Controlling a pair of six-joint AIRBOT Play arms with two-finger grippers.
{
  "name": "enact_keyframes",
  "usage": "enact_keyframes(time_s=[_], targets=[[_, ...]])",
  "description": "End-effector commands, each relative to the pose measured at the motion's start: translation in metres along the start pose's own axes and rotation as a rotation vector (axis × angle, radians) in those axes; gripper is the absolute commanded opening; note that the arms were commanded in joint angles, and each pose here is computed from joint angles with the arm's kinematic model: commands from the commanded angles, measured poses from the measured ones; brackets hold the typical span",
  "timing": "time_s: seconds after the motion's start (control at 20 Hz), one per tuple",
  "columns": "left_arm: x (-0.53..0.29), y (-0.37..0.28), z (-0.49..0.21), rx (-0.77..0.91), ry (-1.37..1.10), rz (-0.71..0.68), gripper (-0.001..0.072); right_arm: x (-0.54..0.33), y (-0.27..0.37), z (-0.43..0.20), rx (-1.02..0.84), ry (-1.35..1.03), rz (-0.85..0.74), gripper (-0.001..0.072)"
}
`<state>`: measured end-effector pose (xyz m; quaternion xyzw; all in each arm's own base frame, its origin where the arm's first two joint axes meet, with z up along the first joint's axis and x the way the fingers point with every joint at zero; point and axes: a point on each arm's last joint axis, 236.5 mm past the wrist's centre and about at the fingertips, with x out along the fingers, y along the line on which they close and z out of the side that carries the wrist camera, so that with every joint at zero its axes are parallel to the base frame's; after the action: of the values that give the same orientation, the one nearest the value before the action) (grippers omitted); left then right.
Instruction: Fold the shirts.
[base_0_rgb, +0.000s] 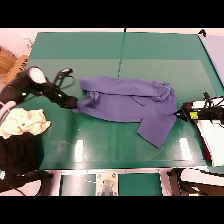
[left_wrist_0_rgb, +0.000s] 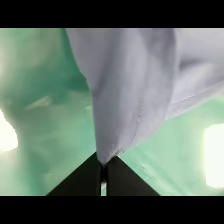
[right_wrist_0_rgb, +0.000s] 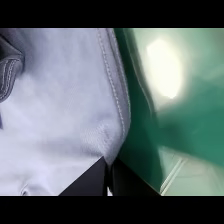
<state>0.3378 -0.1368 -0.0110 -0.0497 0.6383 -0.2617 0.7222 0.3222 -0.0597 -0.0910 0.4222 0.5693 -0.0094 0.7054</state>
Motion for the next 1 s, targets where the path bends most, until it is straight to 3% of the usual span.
enact_keyframes(time_s=[0.0,0.15,0.3,0.4,0.55,0.75,0.95], targets=[[-0.014,0.013,-0.005,-0.075,-0.036,-0.214,0.0031,-0.002,0.0,-0.005,-0.001,0.024,0.012,0.0017],[0.01,0.02,-0.018,-0.148,0.002,-0.308,0.0031,-0.001,0.009,-0.014,-0.003,0.056,0.048,0.0017],[0.009,0.0,-0.001,-0.114,-0.065,-0.418,0.0031,-0.012,0.065,-0.018,-0.04,0.064,0.261,0.0017],[-0.024,-0.021,0.025,-0.067,-0.145,-0.506,0.003,-0.048,0.119,-0.001,-0.097,-0.007,0.429,0.0017],[-0.118,-0.07,0.074,0.086,-0.352,-0.594,0.003,-0.151,0.211,0.023,-0.321,-0.217,0.605,0.0018],[-0.291,-0.151,0.113,0.364,-0.796,-0.473,0.003,-0.325,0.327,0.003,-0.655,-0.646,0.754,0.0018],[-0.467,-0.234,0.082,0.494,-1.311,-0.311,0.0031,-0.475,0.391,-0.062,-0.841,-1.143,0.761,0.0018]])
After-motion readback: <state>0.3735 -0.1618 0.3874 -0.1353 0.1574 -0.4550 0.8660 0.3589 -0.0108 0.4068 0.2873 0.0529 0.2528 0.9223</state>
